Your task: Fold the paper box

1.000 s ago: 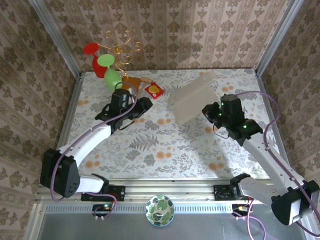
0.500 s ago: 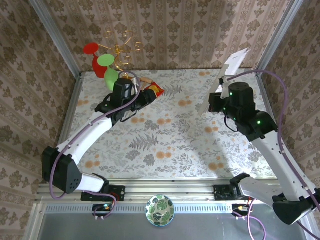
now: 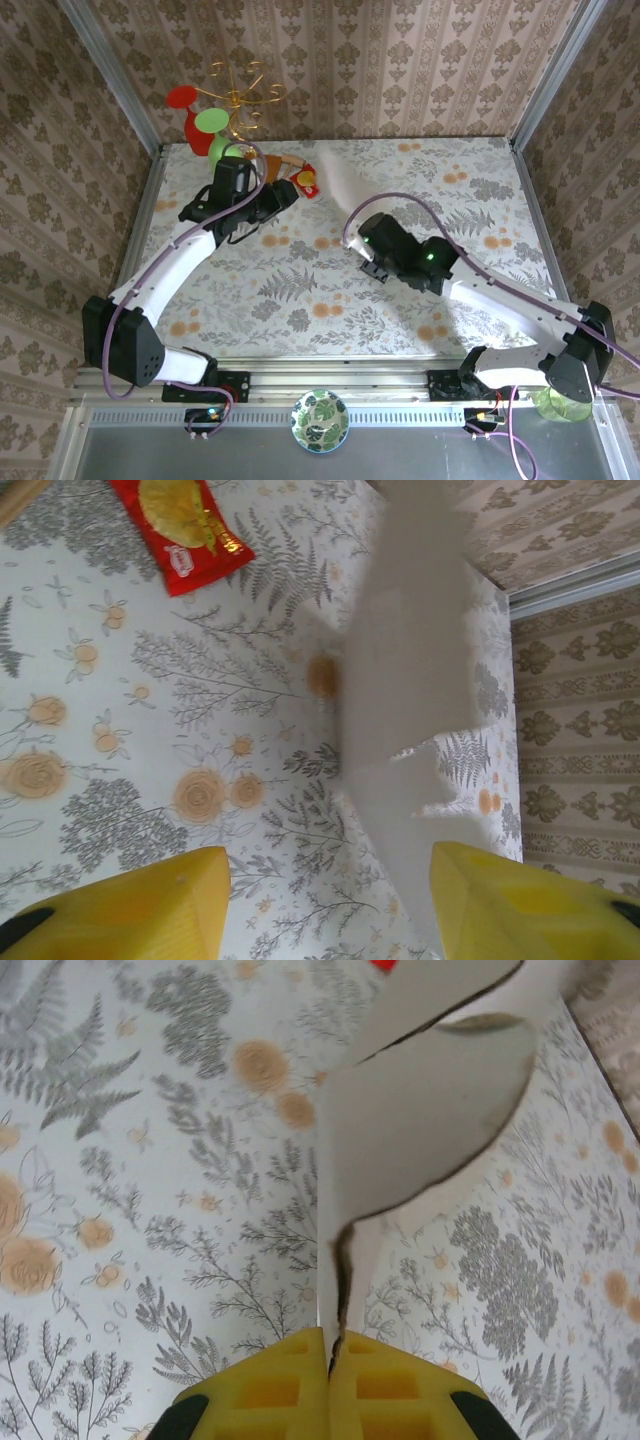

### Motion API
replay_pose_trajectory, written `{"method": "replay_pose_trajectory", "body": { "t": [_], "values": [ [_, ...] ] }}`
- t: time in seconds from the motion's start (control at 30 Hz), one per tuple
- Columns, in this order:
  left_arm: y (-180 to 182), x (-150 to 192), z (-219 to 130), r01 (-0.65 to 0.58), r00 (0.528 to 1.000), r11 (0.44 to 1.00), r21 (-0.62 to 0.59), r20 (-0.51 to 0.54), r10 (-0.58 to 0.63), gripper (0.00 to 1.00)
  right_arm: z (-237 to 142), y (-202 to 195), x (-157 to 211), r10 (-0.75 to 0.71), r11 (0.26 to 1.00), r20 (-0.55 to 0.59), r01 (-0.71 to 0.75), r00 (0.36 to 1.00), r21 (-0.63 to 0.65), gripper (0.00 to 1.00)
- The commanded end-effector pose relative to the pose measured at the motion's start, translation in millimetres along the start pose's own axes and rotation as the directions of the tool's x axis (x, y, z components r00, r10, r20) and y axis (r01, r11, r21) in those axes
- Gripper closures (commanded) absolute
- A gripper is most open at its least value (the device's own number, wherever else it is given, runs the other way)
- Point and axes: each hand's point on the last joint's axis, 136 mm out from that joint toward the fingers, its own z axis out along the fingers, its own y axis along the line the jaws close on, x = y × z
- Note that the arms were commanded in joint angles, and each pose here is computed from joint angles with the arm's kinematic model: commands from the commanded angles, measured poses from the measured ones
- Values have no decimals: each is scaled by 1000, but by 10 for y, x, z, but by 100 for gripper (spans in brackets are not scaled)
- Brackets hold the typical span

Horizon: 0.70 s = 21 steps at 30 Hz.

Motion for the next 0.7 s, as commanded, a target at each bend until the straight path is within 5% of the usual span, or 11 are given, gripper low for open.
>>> {"method": "replay_pose_trajectory", "body": {
  "t": [0.0,0.37,0.67],
  "values": [
    [-29,-20,-90,-15,1000,1000,-1,-26,15,42,40,91,39,-141,990,-30,141,990,24,100],
    [560,141,-86,19,992,965,-261,-117,-51,40,90,320,132,-233,972,-52,232,971,-20,100],
    [480,107,146,16,991,975,-222,-127,-45,39,102,374,139,-252,968,-55,250,966,-28,100]
  ]
}}
